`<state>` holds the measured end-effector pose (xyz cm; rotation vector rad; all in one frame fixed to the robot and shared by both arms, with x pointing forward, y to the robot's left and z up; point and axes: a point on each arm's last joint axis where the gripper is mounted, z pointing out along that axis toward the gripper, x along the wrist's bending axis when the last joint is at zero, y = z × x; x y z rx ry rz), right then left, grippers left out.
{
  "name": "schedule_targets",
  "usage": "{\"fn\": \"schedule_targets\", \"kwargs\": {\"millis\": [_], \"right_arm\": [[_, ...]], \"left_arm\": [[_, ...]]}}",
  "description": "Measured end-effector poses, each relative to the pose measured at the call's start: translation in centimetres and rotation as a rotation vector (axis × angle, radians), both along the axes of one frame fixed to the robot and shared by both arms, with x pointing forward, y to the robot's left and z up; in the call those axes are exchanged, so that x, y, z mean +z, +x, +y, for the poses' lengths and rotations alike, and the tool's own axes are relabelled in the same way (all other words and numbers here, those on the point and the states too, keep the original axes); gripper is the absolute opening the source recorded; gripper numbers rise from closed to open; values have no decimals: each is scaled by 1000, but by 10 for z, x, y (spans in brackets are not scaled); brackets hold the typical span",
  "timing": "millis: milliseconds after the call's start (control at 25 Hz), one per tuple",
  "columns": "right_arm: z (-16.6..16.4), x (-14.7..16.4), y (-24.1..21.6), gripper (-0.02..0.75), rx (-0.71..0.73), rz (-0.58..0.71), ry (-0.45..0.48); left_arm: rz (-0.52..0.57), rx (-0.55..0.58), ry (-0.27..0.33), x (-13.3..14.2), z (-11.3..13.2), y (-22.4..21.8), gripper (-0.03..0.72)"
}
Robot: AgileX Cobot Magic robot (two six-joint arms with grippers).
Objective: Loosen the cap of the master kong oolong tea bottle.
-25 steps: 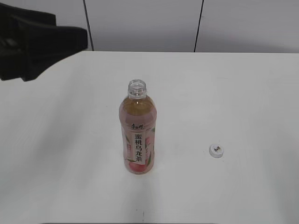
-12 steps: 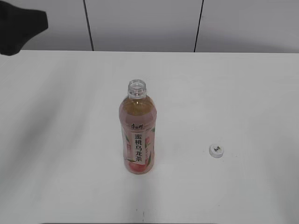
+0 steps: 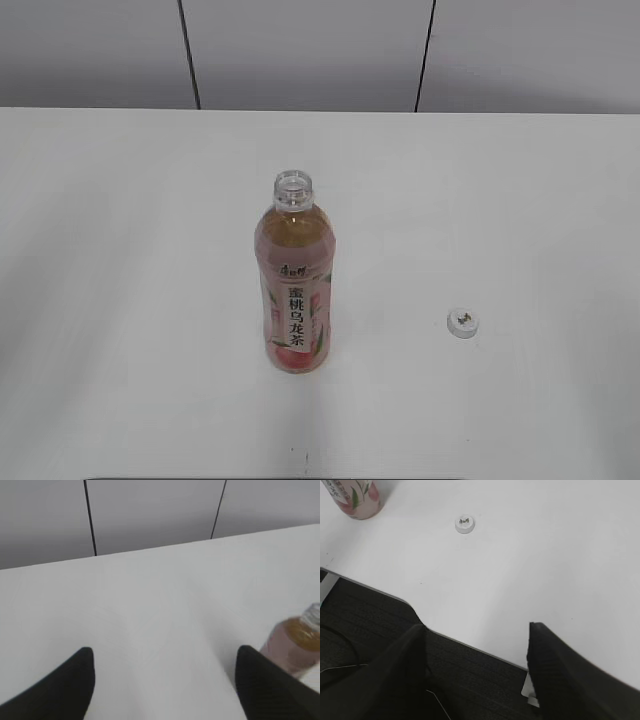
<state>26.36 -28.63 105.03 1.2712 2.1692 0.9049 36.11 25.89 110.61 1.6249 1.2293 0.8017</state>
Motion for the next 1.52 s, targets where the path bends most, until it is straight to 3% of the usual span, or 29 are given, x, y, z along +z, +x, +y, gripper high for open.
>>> {"fn": "schedule_targets", "kwargs": {"millis": [360, 520, 640, 1520], "right_arm": [[0, 0, 0, 482, 0, 0, 0], [0, 0, 0, 482, 0, 0, 0], [0, 0, 0, 482, 0, -1, 1], [0, 0, 0, 482, 0, -1, 1]], "left_arm": [[102, -124, 4, -9, 26, -94, 518], [121, -177, 85, -20, 35, -119, 515], [117, -177, 114, -30, 39, -127, 514], [37, -151, 125, -34, 40, -121, 489]]}}
